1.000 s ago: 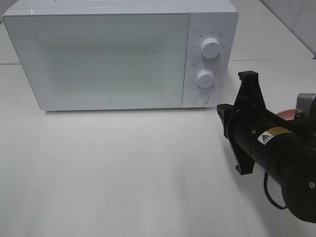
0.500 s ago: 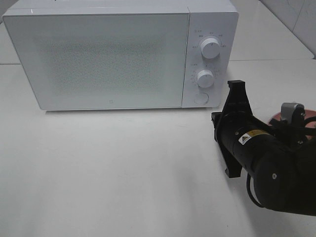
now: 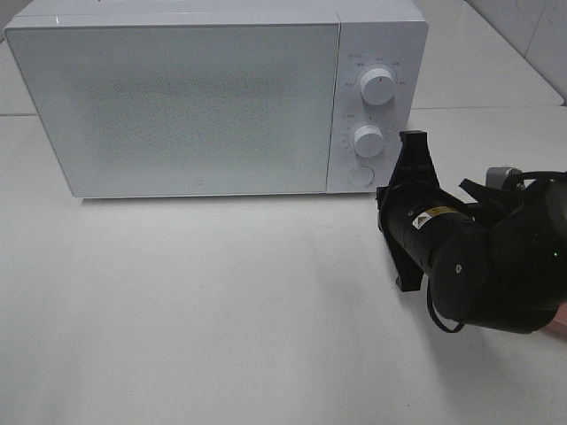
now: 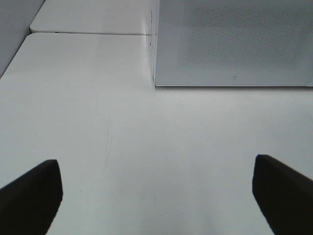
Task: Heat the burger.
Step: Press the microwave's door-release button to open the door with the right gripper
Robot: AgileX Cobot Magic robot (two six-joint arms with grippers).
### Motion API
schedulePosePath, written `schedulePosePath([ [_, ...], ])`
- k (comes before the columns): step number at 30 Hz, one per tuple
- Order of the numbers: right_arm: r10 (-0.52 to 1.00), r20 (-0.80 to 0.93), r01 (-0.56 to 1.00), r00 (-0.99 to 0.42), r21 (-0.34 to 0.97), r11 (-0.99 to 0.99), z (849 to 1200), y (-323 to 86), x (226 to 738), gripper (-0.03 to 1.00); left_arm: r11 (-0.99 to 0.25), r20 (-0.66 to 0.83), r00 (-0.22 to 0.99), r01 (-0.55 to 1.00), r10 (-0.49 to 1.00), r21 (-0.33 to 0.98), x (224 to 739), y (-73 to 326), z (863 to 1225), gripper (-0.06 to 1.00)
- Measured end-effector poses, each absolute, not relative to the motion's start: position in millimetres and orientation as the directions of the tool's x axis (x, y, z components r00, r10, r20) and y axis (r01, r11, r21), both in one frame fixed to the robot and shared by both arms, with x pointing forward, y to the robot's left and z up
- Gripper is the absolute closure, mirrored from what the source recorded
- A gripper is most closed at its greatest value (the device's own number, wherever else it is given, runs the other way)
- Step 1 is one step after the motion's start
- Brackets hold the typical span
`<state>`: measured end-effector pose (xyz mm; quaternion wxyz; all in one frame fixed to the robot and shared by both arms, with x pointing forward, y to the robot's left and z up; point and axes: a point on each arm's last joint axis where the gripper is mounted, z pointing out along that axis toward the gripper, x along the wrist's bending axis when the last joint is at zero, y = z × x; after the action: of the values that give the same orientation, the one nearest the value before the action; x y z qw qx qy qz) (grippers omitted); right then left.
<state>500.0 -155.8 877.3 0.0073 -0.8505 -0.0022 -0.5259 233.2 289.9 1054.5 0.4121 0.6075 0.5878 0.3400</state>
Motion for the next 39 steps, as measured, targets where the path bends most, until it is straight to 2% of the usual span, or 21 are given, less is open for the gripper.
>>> schedulePosePath([
  [22, -0.049, 0.883, -0.015, 0.467, -0.048, -0.999, 854, -144, 532, 0.97, 0.031, -0.071, 0.078, 0.434, 0.994, 0.9, 233, 290, 1054, -0.03],
  [39, -0.103, 0.88, -0.053, 0.464, -0.089, -0.995, 852, -146, 554, 0.97, 0.031, -0.071, 0.078, 0.434, 0.994, 0.9, 233, 290, 1054, -0.03],
])
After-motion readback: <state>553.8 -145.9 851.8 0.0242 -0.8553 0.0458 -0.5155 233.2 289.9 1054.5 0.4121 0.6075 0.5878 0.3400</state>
